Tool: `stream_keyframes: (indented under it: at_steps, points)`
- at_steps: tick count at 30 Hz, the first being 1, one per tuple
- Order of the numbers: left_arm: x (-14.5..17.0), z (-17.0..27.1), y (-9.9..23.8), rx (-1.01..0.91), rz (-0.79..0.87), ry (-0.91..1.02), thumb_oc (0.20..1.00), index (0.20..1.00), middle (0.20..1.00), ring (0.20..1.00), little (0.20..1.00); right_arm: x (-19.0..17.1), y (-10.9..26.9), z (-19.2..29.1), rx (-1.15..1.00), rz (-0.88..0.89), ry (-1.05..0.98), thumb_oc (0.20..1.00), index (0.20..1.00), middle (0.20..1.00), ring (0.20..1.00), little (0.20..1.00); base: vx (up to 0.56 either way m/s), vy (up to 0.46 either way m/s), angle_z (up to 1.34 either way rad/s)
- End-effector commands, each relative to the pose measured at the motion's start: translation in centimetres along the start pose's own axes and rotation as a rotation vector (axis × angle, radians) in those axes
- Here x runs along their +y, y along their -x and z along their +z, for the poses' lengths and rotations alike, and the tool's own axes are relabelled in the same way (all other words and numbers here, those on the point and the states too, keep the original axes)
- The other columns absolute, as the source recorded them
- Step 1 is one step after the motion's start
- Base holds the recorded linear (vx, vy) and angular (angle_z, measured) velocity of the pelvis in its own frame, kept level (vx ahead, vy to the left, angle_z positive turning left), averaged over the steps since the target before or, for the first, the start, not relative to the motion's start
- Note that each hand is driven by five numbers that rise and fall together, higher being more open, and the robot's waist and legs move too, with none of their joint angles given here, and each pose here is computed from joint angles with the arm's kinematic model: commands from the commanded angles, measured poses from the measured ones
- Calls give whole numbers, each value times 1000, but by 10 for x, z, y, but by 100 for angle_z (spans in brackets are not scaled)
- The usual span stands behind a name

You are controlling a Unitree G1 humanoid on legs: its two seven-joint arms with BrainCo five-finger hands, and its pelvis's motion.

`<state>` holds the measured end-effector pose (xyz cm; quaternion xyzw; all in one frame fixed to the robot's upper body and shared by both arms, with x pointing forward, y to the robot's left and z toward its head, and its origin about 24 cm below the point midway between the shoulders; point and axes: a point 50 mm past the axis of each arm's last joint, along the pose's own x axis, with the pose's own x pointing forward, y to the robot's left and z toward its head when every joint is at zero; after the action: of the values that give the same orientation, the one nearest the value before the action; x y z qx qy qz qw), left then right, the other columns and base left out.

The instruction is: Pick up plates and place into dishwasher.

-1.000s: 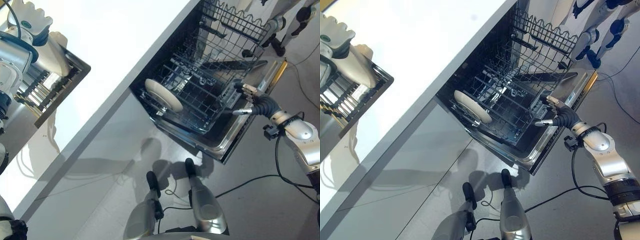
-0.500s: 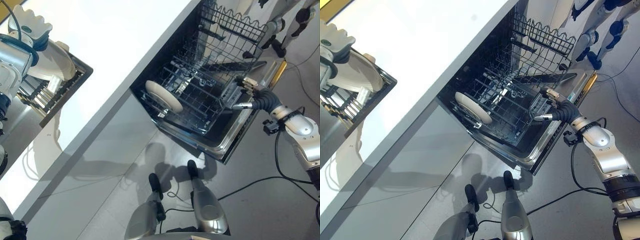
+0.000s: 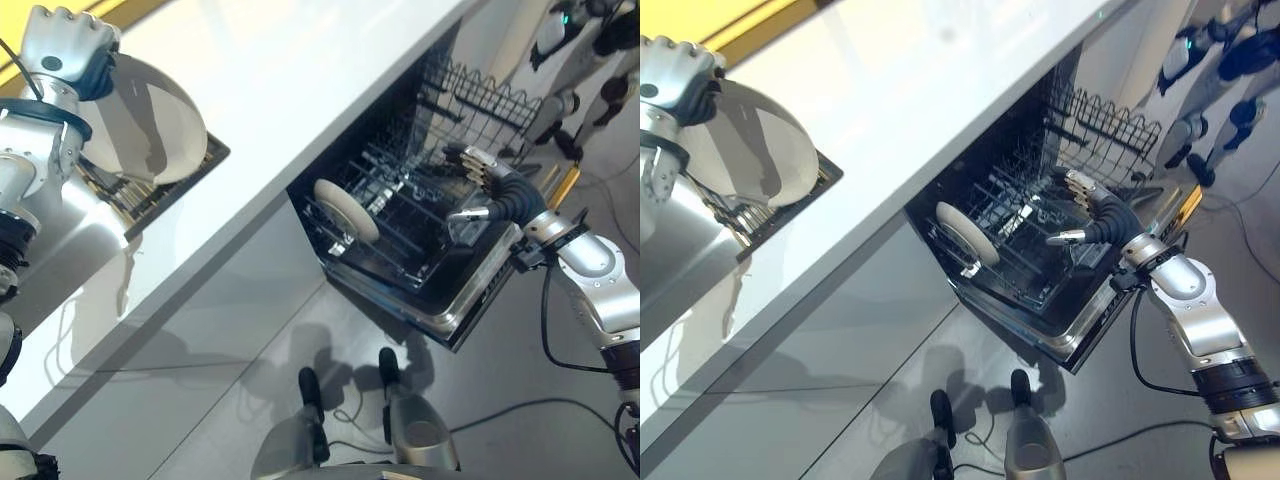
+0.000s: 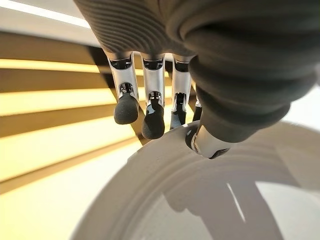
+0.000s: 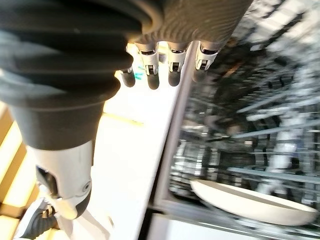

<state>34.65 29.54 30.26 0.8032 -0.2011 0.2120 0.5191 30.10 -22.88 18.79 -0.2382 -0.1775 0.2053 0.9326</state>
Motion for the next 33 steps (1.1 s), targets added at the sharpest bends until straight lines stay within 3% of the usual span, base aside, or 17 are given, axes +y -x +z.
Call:
stream_keyframes:
  at_steps: [1,10,25,33]
  points:
    - [11,-19,2,120,104,112,200,200,200,200,200,5,-12,30,-175,-3,13,1000,1000,1000,1000,1000,50,-64,3]
    - [9,32,0,17,199,427,200,200,200,200,200,37,-42,49,-298,-36,-13,1000,1000,1000,1000,1000,42,-58,12]
    - [19,108,-16,-119,209,676,200,200,200,200,200,115,-99,57,-181,-74,-490,1000,1000,1000,1000,1000,46,-30,10]
    - [23,140,-16,-189,195,704,200,200,200,200,200,151,-112,54,-55,-60,-787,1000,1000,1000,1000,1000,32,-13,2]
